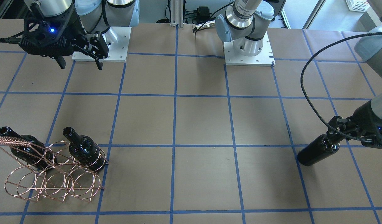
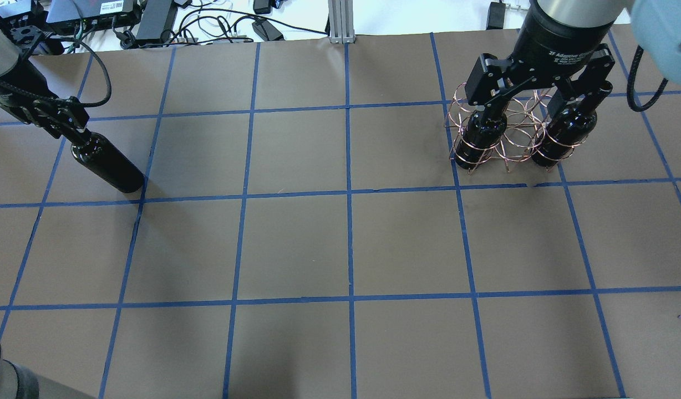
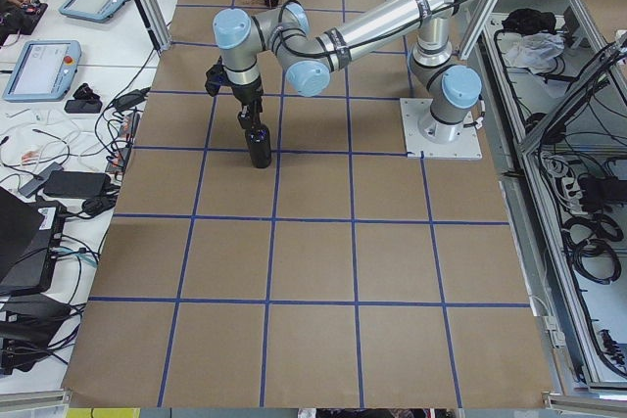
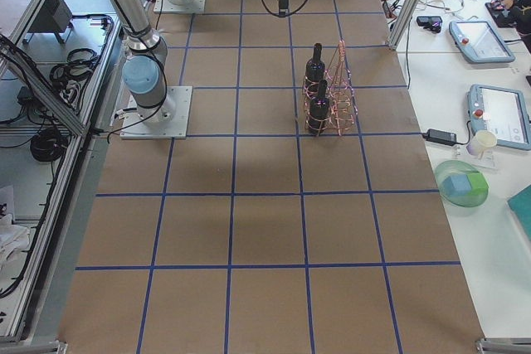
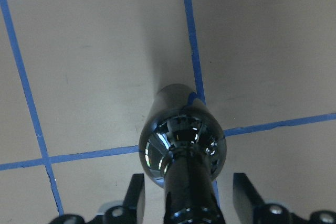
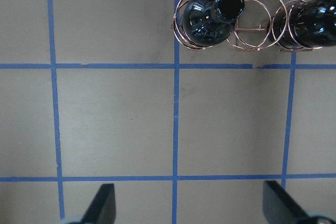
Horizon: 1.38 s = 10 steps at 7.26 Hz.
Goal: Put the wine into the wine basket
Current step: 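Lower the left gripper and close it on the bottle neck, then lift the bottle and carry it toward the table center with left gripper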
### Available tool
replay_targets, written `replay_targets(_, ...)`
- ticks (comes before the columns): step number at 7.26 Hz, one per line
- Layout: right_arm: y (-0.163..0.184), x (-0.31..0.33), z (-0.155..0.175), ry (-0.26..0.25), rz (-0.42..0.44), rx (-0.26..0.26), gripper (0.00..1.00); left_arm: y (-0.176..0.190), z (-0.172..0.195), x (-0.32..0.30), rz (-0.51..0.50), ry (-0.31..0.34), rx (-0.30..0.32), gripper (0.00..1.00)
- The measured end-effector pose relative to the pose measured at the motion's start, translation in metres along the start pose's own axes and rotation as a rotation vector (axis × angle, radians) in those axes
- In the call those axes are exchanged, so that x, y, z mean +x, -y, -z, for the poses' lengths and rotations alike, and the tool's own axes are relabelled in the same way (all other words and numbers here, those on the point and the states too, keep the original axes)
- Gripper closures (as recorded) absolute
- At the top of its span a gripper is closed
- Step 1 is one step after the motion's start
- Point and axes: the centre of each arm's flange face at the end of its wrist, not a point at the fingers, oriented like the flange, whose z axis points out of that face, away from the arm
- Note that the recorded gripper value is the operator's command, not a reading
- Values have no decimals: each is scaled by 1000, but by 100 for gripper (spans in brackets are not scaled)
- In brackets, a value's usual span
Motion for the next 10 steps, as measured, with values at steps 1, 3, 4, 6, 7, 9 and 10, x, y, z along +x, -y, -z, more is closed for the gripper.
replay_targets(1,0,0,0,0,0,-1,0,0,0,0,0,0,-3,100)
replay_targets(3,1,0,-1,0,1,-1,0,-1,-1,0,-1,-3,-7,100)
replay_targets(4,1,0,-1,0,1,0,0,-1,1,1,-1,-7,-9,100)
replay_targets(6,0,0,0,0,2,1,0,-2,23,24,-4,8,18,100)
replay_targets(7,0,0,-1,0,2,0,0,-2,43,55,15,21,43,100)
replay_targets(9,1,0,0,0,3,1,0,-5,78,144,75,33,83,100)
replay_targets(10,1,0,0,0,3,2,0,-11,91,190,109,30,93,100)
